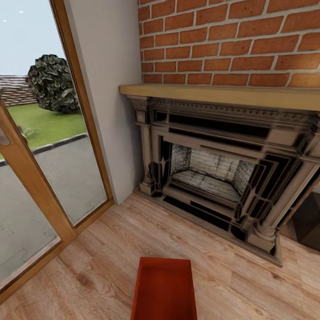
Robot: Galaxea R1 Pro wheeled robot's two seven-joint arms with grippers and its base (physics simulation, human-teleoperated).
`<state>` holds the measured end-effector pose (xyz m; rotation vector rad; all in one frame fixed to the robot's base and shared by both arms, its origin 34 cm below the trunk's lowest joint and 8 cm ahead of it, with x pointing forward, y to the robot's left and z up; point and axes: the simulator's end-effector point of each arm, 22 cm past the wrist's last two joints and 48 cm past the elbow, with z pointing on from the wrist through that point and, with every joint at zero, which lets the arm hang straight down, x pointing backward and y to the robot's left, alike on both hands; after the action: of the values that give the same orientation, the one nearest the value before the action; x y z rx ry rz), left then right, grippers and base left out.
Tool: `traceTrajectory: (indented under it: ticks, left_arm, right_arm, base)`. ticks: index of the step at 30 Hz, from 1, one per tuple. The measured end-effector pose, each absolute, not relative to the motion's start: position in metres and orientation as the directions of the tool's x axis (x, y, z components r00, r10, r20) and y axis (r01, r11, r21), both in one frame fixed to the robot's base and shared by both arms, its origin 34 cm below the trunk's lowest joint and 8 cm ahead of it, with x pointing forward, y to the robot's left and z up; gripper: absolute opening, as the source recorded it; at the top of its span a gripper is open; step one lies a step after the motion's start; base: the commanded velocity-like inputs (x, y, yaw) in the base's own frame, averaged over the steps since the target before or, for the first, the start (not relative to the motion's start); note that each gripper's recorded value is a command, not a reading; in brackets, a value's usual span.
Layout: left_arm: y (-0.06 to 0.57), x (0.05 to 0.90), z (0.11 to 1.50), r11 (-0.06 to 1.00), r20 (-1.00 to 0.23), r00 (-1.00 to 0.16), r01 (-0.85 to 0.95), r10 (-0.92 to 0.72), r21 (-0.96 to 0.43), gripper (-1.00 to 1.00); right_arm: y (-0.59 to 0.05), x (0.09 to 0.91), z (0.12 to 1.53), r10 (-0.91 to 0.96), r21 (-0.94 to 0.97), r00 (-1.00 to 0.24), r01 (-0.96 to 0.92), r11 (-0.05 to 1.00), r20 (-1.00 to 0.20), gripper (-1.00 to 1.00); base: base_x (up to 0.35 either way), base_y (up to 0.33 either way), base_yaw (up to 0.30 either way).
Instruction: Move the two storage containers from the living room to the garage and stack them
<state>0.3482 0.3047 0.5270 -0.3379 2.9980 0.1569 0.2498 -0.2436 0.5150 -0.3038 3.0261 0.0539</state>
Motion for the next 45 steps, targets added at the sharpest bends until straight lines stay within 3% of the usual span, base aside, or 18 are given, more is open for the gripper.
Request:
traceTrajectory:
  ticks: [17, 45]
  left_arm:
    - [0.3047, 0.3484, 0.5270, 0.970, -0.131, -0.968, -0.227, -0.214, 0.089, 1.00]
    - [0.3047, 0.3395, 0.5222, 0.970, -0.109, -0.971, -0.225, -0.214, 0.095, 1.00]
  right_arm:
    - [-0.2436, 0.2495, 0.5149, -0.195, 0.025, -0.976, -0.198, 0.980, -0.102, 1.00]
    - [-0.2436, 0.2404, 0.5125, -0.199, 0.030, -0.977, -0.202, 0.979, -0.080, 1.00]
  base:
    - [0.000, 0.000, -0.118]
    - [0.000, 0.000, -0.002]
